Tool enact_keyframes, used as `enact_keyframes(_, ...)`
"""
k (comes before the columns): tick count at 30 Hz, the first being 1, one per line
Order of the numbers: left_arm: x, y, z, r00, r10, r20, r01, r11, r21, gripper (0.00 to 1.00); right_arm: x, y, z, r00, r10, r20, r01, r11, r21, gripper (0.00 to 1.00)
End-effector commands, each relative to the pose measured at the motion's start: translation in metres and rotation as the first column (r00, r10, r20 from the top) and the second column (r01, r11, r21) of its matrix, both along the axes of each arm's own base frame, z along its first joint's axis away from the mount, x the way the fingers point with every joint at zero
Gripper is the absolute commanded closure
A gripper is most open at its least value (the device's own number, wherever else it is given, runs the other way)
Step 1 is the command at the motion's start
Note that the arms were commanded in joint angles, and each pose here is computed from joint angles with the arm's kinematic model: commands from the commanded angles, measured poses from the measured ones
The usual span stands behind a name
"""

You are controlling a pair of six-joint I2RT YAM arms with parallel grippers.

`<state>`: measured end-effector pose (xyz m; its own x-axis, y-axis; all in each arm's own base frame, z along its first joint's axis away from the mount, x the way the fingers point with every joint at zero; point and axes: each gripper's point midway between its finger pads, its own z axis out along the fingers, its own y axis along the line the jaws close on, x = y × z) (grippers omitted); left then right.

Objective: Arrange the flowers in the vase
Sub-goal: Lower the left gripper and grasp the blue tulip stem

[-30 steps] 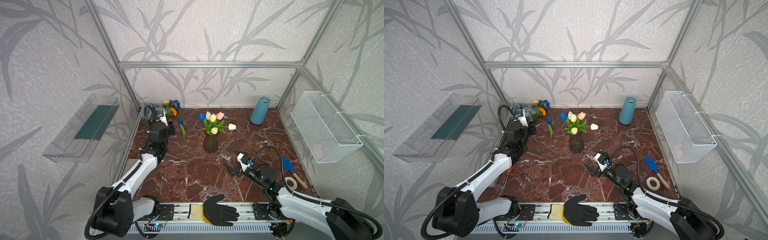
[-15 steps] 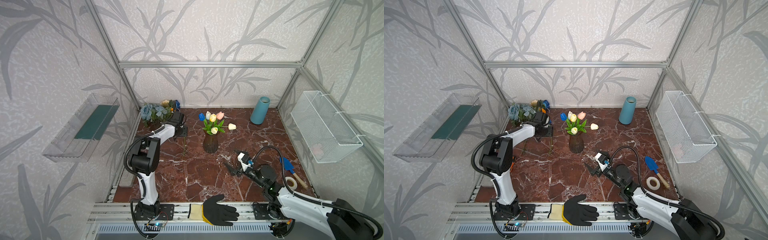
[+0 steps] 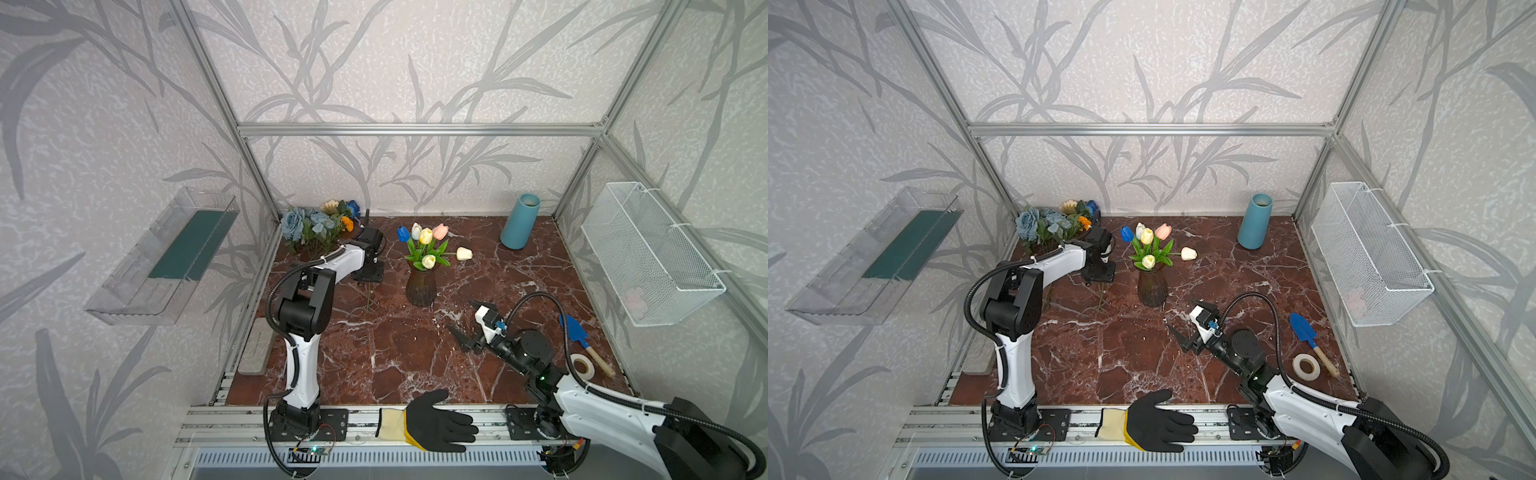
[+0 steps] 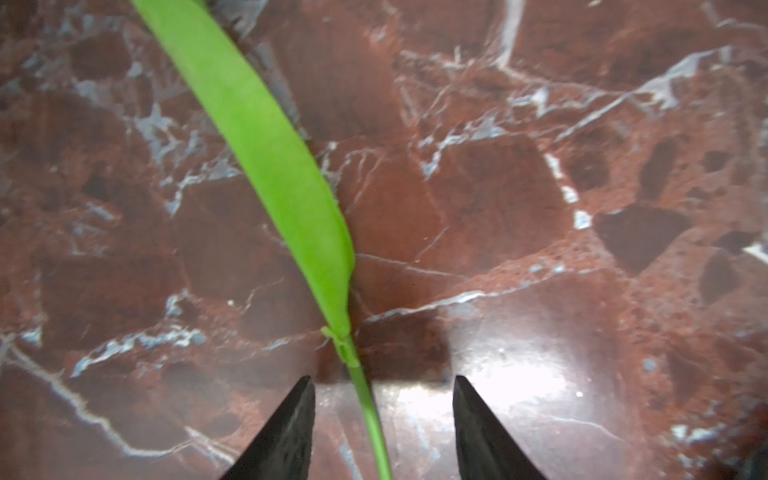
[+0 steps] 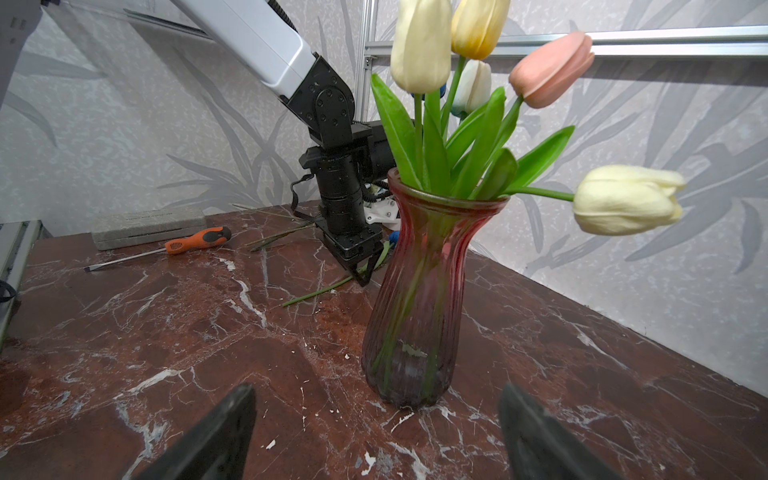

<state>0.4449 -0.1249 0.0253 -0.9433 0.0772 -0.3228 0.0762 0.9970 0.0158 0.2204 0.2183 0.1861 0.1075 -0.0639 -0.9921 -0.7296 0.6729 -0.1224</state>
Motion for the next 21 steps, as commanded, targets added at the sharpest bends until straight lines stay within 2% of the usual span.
enact_keyframes(1,-0.004,0.010,-0.002,0.999,0.014,-0.034,-0.012,0.999,0.051,0.52,0.000,0.000,0.012,1.000,-0.002,0.018,0.001,0.999,0.034,0.08)
enact_keyframes(3,-0.004,0.008,-0.006,0.999,0.006,-0.045,-0.004,0.999,0.043,0.52,0.000,0.000,0.012,1.000,-0.003,0.018,0.003,0.999,0.037,0.08)
enact_keyframes(5,-0.004,0.006,-0.009,0.998,0.000,-0.059,0.002,1.000,0.028,0.62,0.000,0.000,0.012,1.000,-0.005,0.018,0.004,0.999,0.038,0.08)
enact_keyframes(12,-0.004,0.006,-0.014,0.997,-0.004,-0.072,0.006,1.000,0.031,0.79,0.000,-0.002,0.013,1.000,-0.012,0.018,0.012,0.999,0.039,0.08)
enact_keyframes(15,-0.002,0.007,-0.006,0.999,-0.007,-0.046,0.009,0.999,0.032,0.87,0.000,-0.002,0.012,1.000,-0.011,0.017,0.010,0.999,0.039,0.08)
enact_keyframes(21,0.004,0.005,0.029,0.997,-0.009,0.076,0.010,1.000,-0.005,0.93,0.000,-0.001,0.013,1.000,-0.008,0.019,0.008,0.999,0.039,0.08)
